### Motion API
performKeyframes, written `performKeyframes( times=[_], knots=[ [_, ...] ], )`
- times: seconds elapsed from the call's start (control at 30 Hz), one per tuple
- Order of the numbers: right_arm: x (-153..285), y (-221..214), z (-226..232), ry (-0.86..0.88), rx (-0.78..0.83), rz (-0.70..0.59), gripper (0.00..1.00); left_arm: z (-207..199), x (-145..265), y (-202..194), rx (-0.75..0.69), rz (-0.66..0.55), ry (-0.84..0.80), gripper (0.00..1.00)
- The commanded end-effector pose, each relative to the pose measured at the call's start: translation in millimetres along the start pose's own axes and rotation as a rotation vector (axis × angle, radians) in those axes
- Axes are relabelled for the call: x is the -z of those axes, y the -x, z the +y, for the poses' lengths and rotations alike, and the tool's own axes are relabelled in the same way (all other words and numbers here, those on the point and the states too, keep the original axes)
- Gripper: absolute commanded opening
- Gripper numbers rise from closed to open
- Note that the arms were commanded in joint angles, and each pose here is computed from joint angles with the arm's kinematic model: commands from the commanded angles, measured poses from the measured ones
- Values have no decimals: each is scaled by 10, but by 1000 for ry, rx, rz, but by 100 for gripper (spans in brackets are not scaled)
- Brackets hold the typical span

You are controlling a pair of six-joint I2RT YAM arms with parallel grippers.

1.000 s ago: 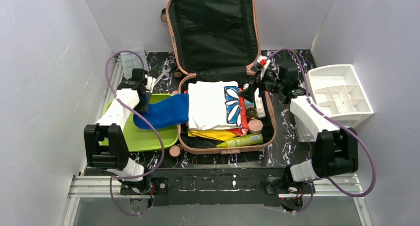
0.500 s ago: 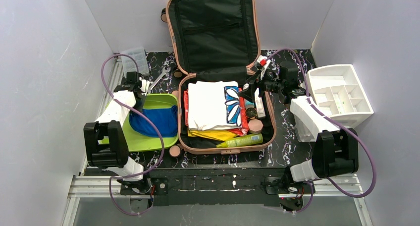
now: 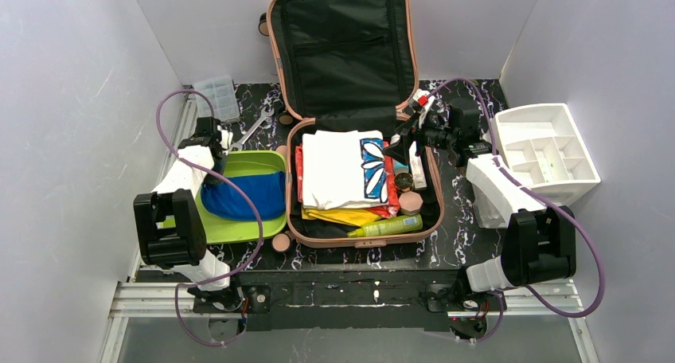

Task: Open, take out, and arrange the luggage
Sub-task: Place the clothes in the bin.

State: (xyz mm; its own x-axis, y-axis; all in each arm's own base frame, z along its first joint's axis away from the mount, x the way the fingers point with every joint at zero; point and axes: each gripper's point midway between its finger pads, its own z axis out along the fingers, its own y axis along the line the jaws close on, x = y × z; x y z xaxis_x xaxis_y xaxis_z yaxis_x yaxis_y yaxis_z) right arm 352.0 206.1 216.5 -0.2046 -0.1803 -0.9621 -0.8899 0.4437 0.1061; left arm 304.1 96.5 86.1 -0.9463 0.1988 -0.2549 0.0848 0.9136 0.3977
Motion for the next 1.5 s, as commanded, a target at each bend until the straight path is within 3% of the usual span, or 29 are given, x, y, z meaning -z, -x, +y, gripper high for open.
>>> performKeyframes(
  times=[0.0, 0.8, 0.83, 0.97, 1.03, 1.13, 1.23, 1.27, 1.37, 1.47],
  knots=[
    [47, 162, 34, 7, 66, -46, 98, 140, 69, -24, 29, -13, 43, 0],
    [45, 170, 43, 14, 66, -48, 98, 181, 56, -120, 57, 7, 24, 1],
    [49, 176, 47, 14, 68, -49, 98, 184, 60, -125, 59, 8, 23, 7],
    [47, 175, 47, 15, 69, -49, 98, 209, 79, -150, 73, 10, 25, 58],
    [45, 170, 49, 17, 66, -48, 98, 239, 98, -151, 81, 3, 33, 72],
    [50, 182, 59, 20, 69, -50, 98, 420, 158, -145, 126, -23, 83, 75],
    [43, 171, 60, 25, 67, -49, 98, 648, 478, 66, 181, -167, 126, 98],
    [25, 122, 44, 27, 62, -37, 98, 424, 865, 308, 184, -352, -57, 98],
    [-5, 8, 32, 45, 57, -5, 98, -227, 1465, 568, 119, -556, -456, 98],
    [-24, -86, 32, 59, 53, 18, 98, -530, 1662, 679, 41, -582, -578, 98]
  ],
)
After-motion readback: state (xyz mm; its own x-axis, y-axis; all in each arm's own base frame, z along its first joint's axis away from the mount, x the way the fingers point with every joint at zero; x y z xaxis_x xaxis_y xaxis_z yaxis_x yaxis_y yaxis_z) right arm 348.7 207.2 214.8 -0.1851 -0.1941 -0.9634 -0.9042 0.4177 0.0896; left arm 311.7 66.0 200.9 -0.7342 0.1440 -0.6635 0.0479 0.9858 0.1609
